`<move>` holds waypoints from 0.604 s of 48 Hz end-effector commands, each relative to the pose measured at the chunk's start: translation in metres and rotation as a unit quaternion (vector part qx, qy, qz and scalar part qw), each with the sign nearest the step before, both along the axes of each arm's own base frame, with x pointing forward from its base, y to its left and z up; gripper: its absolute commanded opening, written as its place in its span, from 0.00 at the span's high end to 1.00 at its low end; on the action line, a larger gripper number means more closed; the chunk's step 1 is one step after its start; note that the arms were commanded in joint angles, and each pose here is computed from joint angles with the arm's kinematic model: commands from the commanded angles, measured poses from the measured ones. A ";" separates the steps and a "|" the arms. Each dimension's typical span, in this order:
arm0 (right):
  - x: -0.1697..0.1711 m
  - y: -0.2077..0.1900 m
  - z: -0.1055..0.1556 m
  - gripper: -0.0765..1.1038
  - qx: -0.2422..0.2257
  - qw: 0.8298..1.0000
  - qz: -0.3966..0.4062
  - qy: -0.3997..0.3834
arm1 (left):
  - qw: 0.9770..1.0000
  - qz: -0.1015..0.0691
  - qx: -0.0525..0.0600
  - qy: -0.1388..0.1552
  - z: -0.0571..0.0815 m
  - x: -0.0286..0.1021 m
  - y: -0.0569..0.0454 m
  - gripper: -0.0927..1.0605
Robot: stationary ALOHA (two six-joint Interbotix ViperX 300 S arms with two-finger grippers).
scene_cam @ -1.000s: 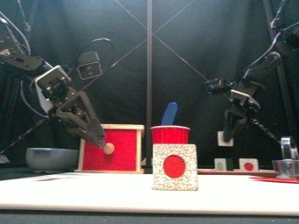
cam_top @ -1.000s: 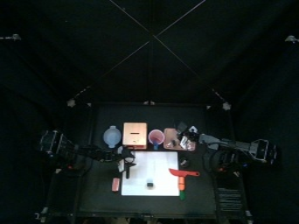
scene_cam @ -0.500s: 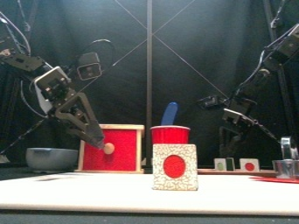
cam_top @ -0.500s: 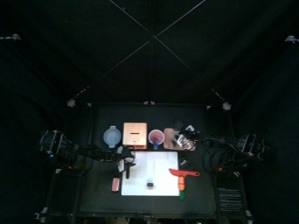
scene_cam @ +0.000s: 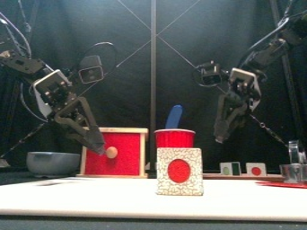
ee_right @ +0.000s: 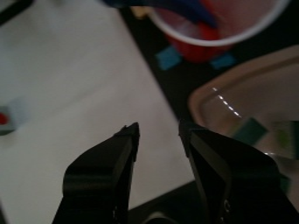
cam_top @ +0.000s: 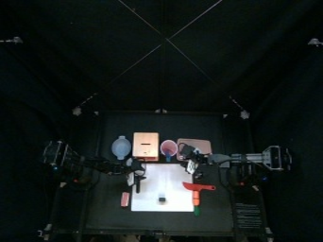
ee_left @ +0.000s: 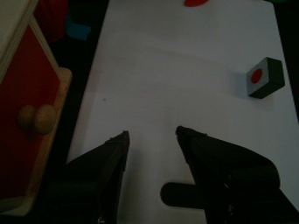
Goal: Place sushi on board then cut the sushi with the knife then place the pieces on the plate
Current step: Place the 4 sushi pieces on the plate
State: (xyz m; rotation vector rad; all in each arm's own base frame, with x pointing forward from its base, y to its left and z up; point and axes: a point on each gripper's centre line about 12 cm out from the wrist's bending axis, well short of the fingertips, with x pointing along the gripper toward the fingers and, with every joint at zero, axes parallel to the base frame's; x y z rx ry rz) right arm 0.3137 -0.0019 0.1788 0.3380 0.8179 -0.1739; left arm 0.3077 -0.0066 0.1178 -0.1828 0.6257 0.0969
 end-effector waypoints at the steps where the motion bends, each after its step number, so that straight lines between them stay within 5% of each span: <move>1: 0.017 0.025 0.011 0.26 0.006 0.999 0.034 -0.018 | 1.000 0.001 0.000 -0.010 0.005 0.005 0.000 0.19; 29: 0.090 0.107 -0.009 0.22 0.009 0.992 0.123 -0.004 | 1.000 0.003 -0.002 -0.005 0.003 0.003 0.000 0.19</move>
